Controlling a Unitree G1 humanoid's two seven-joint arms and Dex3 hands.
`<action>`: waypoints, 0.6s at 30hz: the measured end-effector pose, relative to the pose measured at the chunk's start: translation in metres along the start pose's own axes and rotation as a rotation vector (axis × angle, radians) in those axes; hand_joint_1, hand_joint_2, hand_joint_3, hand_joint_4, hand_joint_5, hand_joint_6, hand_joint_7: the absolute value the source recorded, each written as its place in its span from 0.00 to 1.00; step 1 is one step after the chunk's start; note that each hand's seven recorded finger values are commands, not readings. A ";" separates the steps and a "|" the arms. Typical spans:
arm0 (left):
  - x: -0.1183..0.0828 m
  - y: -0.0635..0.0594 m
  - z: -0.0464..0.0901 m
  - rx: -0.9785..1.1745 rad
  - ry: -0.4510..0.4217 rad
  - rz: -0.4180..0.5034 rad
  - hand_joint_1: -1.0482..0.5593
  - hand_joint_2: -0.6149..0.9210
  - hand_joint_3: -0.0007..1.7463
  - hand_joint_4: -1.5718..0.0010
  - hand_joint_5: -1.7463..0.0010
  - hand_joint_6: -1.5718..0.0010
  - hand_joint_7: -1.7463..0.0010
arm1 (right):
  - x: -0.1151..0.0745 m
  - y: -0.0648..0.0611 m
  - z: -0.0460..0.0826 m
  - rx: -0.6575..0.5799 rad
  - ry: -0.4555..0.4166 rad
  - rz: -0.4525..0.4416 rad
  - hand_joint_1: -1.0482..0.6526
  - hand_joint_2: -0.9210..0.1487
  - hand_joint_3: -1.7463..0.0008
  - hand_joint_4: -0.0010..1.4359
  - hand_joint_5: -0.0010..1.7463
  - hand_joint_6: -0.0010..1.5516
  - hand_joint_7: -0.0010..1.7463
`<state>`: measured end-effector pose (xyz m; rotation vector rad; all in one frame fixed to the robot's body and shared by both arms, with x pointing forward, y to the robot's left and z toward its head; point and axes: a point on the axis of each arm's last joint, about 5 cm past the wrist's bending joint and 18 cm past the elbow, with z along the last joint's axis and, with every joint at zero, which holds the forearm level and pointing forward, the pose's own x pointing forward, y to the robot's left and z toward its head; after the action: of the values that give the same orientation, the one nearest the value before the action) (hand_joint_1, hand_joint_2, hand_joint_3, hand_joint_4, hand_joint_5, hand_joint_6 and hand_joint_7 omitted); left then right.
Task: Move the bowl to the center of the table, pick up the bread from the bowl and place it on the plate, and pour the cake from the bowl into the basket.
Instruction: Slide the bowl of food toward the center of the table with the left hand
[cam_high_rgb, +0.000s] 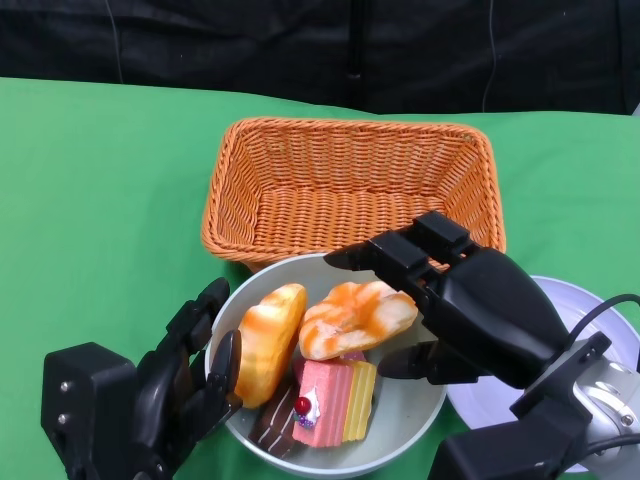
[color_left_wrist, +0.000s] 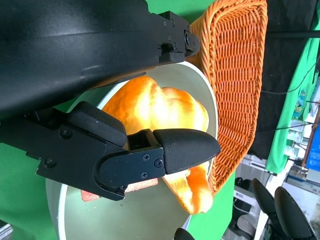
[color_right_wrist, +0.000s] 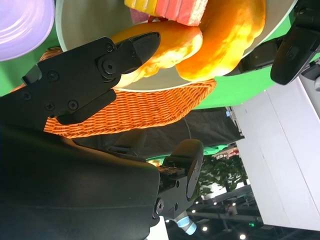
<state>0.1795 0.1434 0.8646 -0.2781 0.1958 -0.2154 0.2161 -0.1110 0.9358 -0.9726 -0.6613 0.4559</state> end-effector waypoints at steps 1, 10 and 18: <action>0.000 0.000 0.000 0.000 0.000 -0.001 0.08 1.00 0.42 0.98 0.98 1.00 1.00 | 0.000 0.000 0.000 -0.003 0.000 0.003 0.48 0.23 1.00 0.00 0.51 0.00 0.45; 0.001 -0.005 -0.001 -0.007 0.000 -0.017 0.07 1.00 0.41 0.97 0.97 1.00 1.00 | -0.002 0.010 -0.015 -0.052 0.048 0.067 0.49 0.24 1.00 0.00 0.51 0.01 0.44; 0.002 -0.009 -0.001 -0.006 0.001 -0.027 0.07 1.00 0.40 0.97 0.97 0.99 0.99 | 0.005 0.018 -0.022 -0.087 0.050 0.079 0.50 0.25 1.00 0.00 0.52 0.02 0.43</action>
<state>0.1797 0.1345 0.8656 -0.2872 0.1939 -0.2417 0.2337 -0.1122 0.9132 -1.0919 -0.6032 0.4740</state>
